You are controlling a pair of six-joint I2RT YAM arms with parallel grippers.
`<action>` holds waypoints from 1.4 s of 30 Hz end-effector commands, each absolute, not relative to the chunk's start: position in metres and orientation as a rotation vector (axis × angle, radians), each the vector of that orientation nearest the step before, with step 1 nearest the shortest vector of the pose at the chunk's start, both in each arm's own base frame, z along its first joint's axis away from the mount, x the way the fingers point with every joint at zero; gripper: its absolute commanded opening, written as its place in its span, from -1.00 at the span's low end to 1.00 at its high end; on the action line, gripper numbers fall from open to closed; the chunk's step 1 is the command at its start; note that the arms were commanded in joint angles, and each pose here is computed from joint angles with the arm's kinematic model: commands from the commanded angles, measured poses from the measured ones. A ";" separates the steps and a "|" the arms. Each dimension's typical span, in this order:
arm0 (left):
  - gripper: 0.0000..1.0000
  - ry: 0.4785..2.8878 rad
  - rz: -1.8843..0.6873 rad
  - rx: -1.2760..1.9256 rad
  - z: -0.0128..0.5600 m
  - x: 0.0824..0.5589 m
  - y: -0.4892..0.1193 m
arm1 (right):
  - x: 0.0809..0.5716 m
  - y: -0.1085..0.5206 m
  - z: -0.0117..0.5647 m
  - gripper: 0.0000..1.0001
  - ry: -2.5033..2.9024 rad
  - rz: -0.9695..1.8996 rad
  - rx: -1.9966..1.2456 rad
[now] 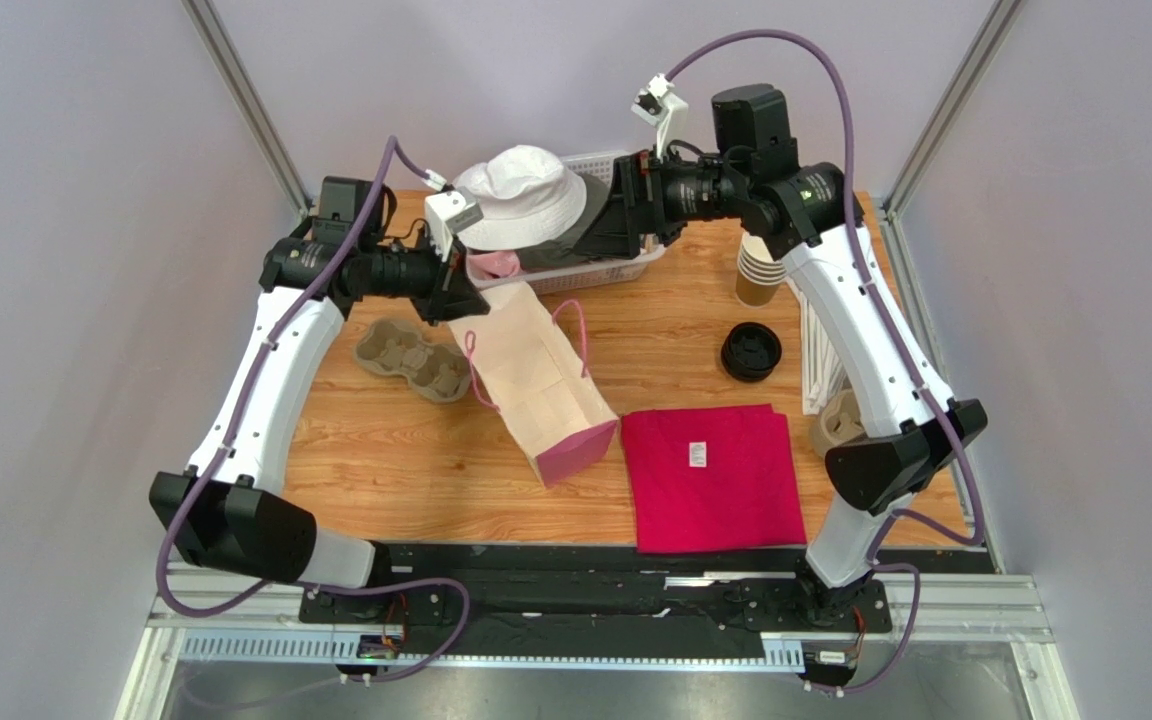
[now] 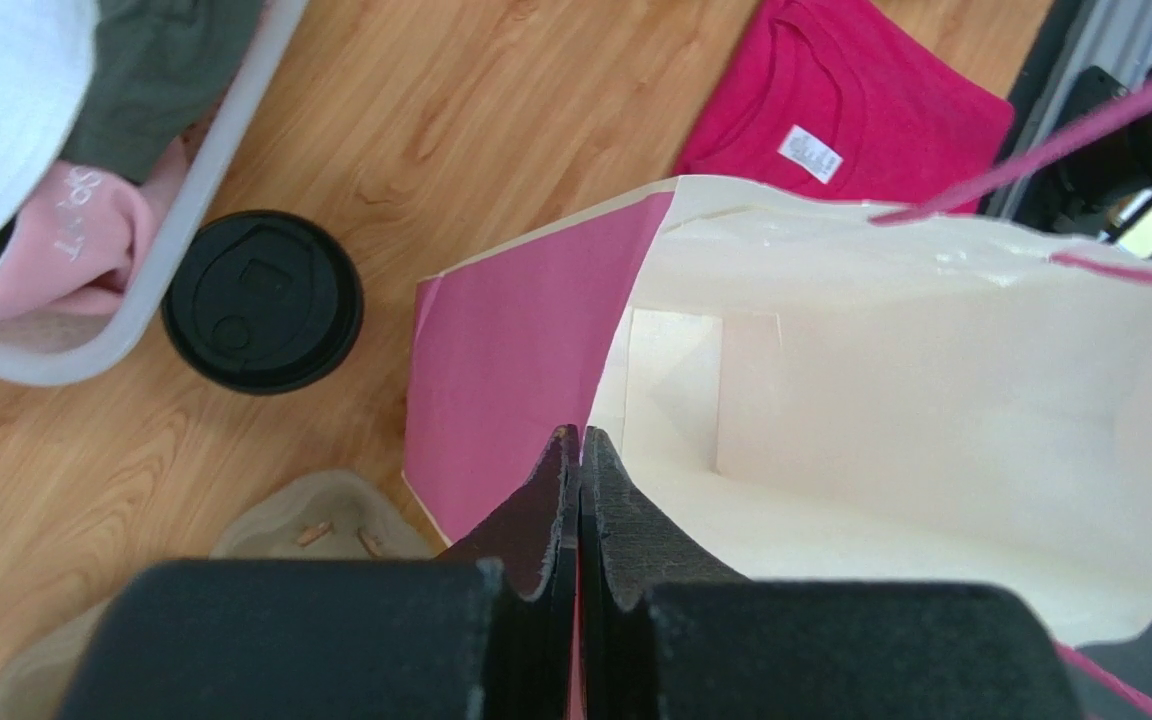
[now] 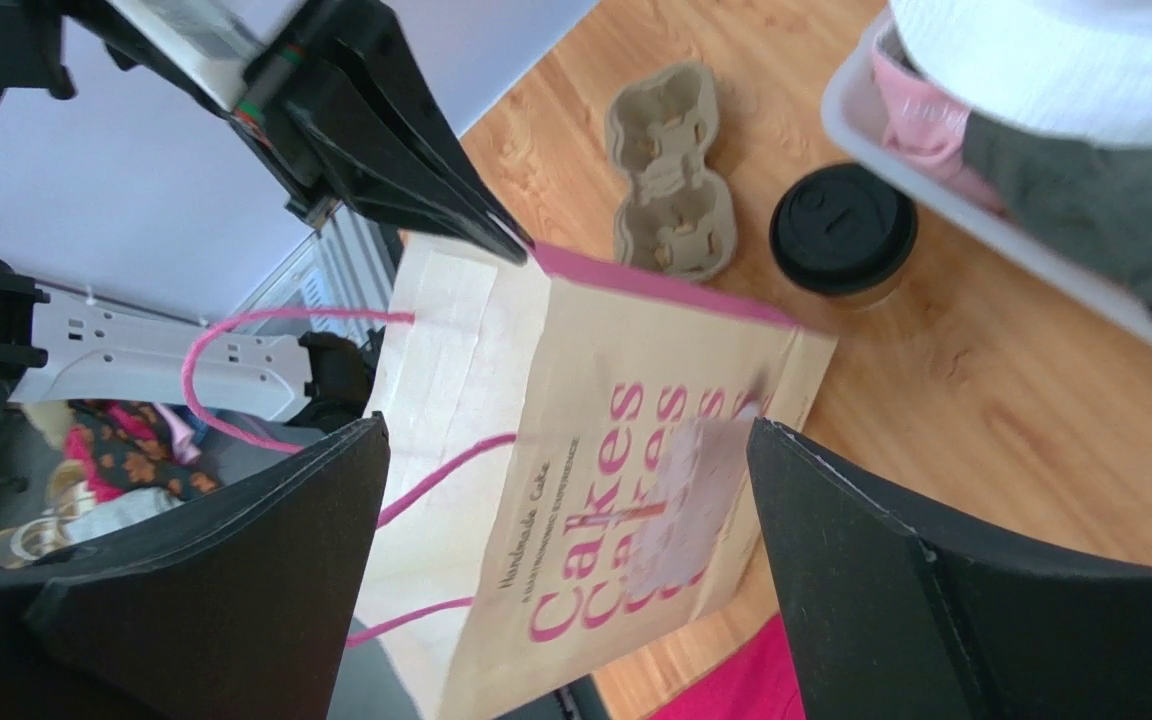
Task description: Pack the takeout coffee
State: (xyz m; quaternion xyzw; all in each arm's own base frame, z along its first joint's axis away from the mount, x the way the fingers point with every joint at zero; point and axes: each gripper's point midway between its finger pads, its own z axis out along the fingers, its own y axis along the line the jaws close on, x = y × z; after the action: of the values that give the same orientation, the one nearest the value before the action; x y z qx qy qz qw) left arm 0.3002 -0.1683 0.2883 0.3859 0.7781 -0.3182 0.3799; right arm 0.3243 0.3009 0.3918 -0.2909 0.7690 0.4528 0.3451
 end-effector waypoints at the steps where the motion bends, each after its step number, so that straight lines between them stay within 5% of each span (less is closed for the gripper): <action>1: -1.00 1.890 -0.931 1.126 0.299 0.288 -0.180 | 0.307 0.306 0.429 0.90 1.825 1.073 -0.866; 18: -0.97 1.872 -1.033 1.224 0.301 0.280 -0.209 | 0.310 0.347 0.355 0.57 1.891 0.967 -1.086; 21: -0.78 1.872 -1.033 1.200 0.302 0.284 -0.211 | 0.305 0.347 0.342 0.54 1.903 0.975 -1.124; 25: -0.19 1.871 -1.033 1.156 0.307 0.286 -0.212 | 0.301 0.345 0.339 0.55 1.848 0.959 -1.201; 38: 0.28 1.773 -1.056 0.777 0.368 0.318 -0.169 | 0.327 0.359 0.342 0.80 1.571 0.817 -1.447; 42: 0.59 1.801 -0.991 0.627 0.370 0.320 -0.142 | 0.325 0.373 0.347 0.89 1.437 0.830 -1.533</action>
State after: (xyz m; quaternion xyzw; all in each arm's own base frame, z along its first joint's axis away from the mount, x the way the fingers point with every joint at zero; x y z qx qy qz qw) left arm 0.3266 -0.1558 0.3317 0.2862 0.7584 -0.4097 0.4184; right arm 0.3303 0.3551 0.3219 -0.5548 0.6604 0.3275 0.3858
